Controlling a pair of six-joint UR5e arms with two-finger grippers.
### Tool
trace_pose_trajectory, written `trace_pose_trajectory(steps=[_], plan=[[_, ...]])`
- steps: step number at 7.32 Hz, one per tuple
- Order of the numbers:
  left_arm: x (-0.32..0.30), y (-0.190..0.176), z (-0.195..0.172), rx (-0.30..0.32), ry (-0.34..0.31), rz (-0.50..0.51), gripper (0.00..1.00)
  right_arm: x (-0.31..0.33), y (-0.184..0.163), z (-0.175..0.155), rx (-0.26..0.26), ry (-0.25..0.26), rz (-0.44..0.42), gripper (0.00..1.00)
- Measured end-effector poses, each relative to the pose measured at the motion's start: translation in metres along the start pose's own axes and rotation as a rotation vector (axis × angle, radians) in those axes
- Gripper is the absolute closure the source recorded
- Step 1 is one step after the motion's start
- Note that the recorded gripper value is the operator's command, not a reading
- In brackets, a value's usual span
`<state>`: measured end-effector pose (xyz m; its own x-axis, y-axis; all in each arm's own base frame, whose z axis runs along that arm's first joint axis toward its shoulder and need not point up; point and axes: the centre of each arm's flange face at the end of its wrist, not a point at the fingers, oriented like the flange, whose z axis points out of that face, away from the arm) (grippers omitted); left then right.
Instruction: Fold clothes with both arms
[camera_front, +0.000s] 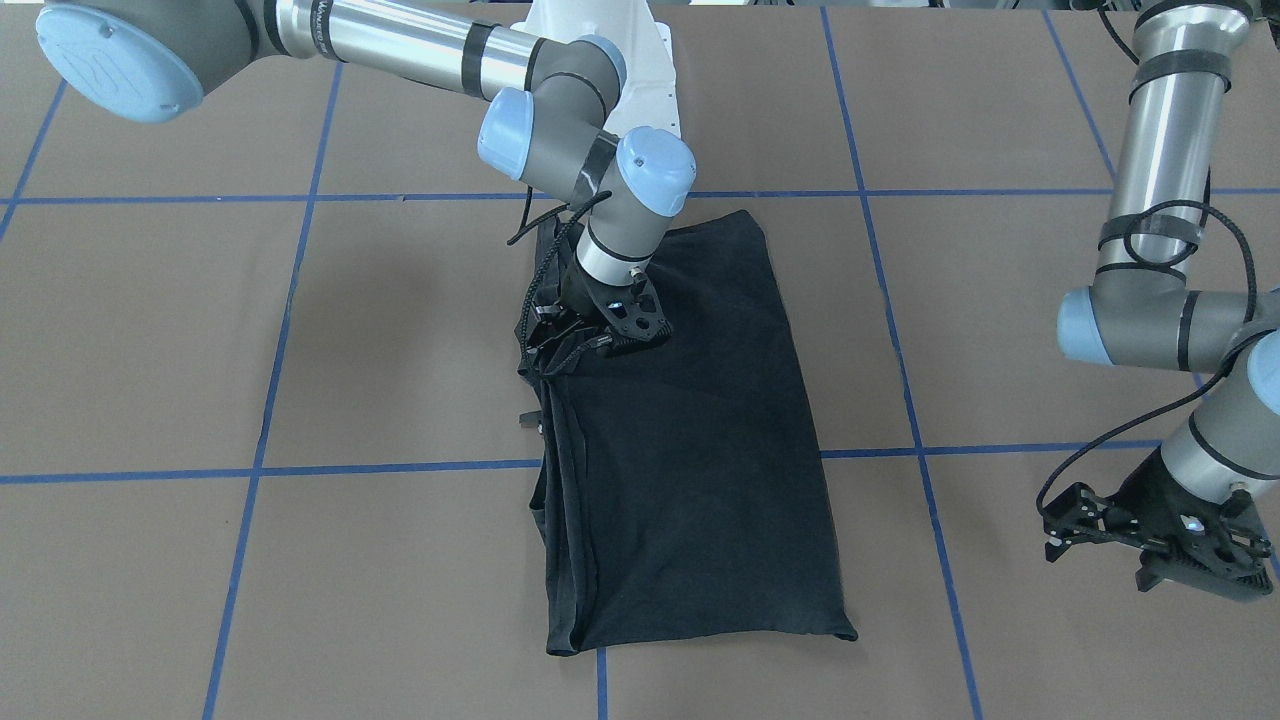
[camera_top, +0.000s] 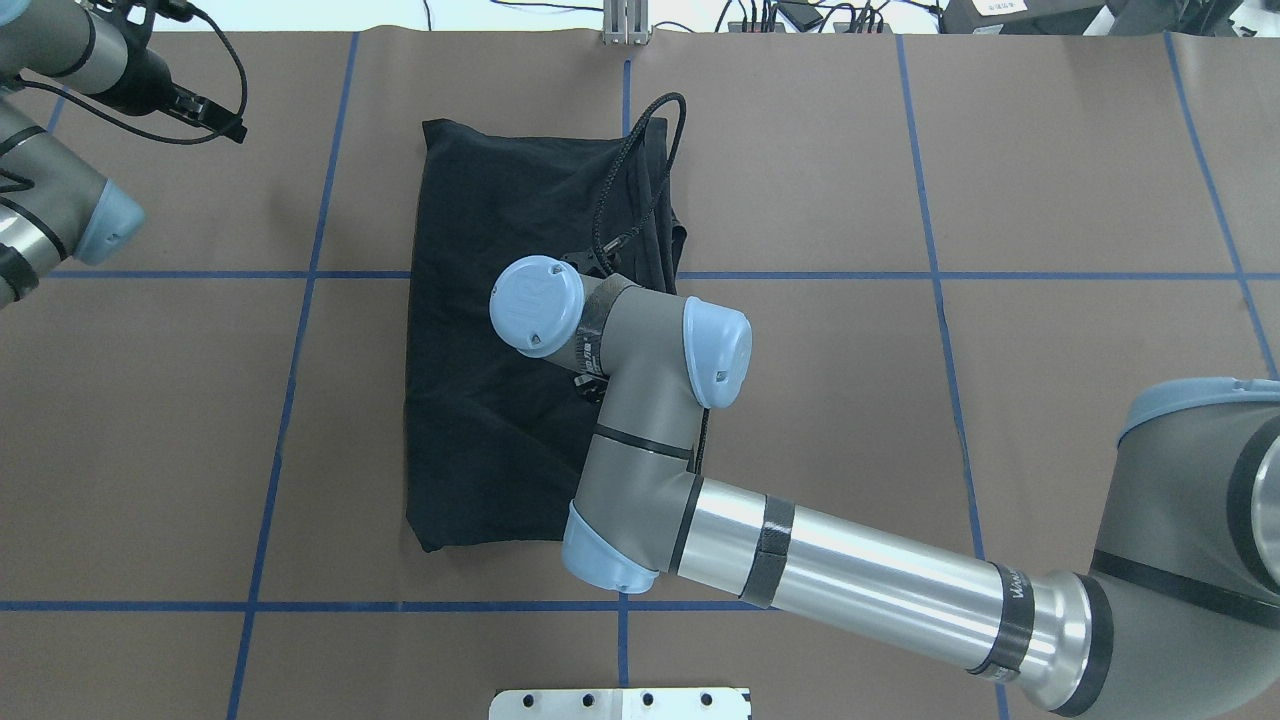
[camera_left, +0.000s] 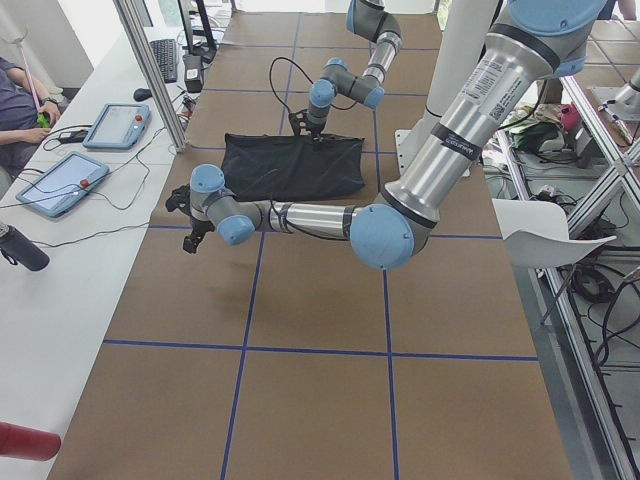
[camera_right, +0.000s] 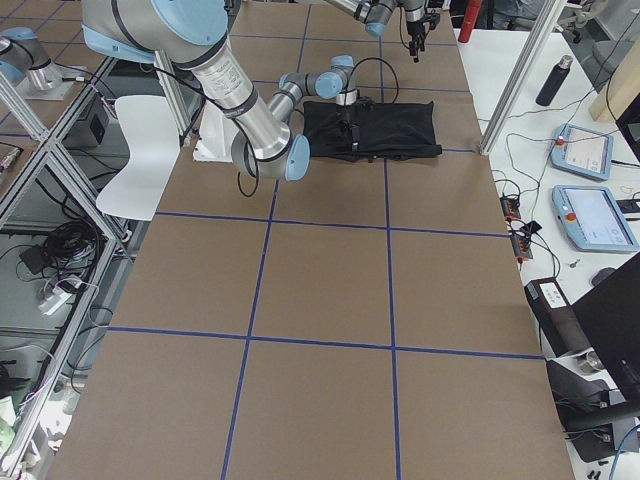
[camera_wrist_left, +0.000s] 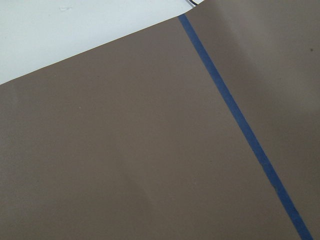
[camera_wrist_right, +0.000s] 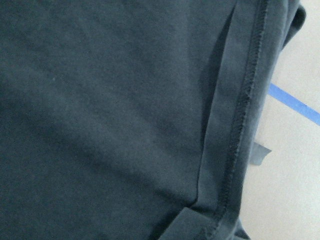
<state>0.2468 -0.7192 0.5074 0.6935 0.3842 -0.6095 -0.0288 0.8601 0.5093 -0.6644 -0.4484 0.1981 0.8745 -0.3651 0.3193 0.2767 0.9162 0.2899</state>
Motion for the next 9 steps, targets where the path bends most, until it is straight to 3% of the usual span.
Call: trace_pose_trajectory(steps=[6, 9], plan=[[0.000, 0.000, 0.000, 0.000, 0.000, 0.000, 0.00, 0.034, 0.001, -0.014, -0.033, 0.055, -0.083, 0.02], [0.002, -0.001, 0.000, 0.002, 0.002, 0.000, 0.00, 0.074, 0.040, -0.005, -0.029, 0.053, -0.107, 0.02]])
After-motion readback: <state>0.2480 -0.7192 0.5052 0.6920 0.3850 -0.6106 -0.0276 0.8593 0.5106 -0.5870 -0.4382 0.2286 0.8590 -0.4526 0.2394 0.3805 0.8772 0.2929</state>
